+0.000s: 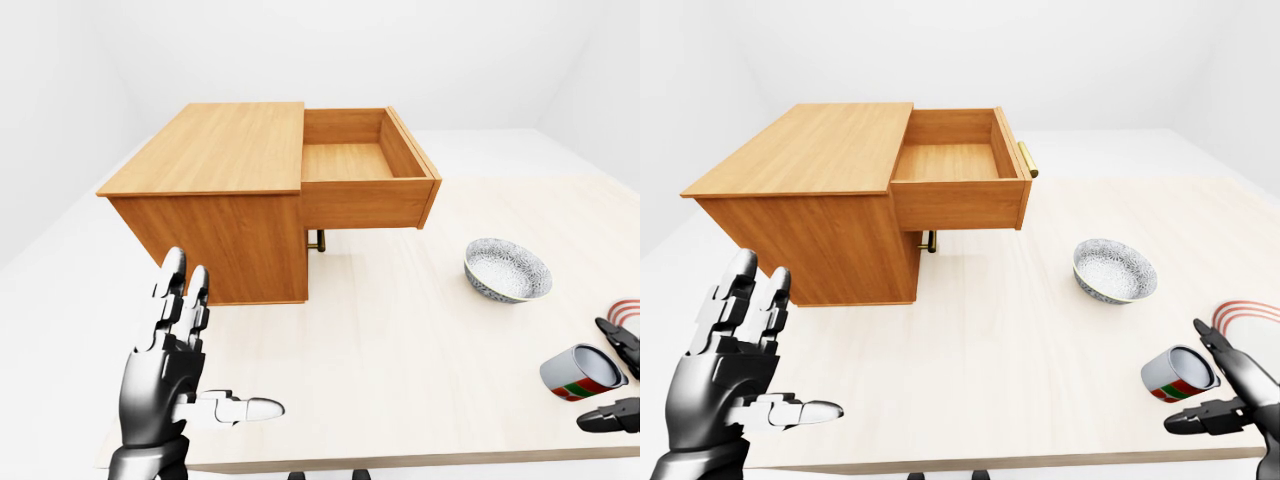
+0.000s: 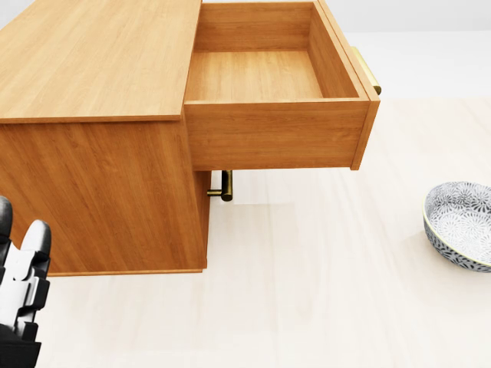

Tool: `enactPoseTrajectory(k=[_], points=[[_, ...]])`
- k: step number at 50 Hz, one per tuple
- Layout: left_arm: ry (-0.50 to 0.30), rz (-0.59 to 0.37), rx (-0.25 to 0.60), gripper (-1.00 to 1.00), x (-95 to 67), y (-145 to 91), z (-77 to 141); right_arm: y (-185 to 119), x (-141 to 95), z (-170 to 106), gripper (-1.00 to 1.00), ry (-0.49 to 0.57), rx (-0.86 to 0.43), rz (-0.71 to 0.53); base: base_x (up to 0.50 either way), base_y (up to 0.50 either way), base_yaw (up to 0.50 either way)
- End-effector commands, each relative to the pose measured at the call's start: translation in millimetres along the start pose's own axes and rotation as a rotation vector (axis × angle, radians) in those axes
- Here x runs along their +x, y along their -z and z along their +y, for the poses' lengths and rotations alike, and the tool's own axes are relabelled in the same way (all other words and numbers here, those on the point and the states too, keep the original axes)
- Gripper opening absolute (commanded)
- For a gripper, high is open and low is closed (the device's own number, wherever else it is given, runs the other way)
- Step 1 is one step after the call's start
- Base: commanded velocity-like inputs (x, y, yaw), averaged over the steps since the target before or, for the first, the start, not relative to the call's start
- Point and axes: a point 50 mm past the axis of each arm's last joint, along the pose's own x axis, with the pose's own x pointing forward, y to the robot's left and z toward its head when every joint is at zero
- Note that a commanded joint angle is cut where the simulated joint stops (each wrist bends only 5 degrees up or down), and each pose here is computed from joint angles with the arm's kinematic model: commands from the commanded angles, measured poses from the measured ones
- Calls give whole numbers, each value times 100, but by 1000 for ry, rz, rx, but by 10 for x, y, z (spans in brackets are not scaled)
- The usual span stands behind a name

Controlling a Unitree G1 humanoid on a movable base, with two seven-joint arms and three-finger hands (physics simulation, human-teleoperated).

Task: Put the ketchup in the top drawer of the cabinet.

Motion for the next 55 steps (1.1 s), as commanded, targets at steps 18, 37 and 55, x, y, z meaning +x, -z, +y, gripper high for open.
enactPoseTrajectory(k=[18, 37, 55], points=[[3, 4, 5, 100, -3, 22, -20, 152, 33, 115, 100, -54, 45, 44, 0, 0, 0], [2, 10, 6, 100, 7, 41, -29, 242, 29, 190, -100, -84, 73, 65, 0, 0, 0], [-2, 14, 7, 100, 14, 54, -29, -169, -87, 155, -100, 0, -47, -75, 0, 0, 0]])
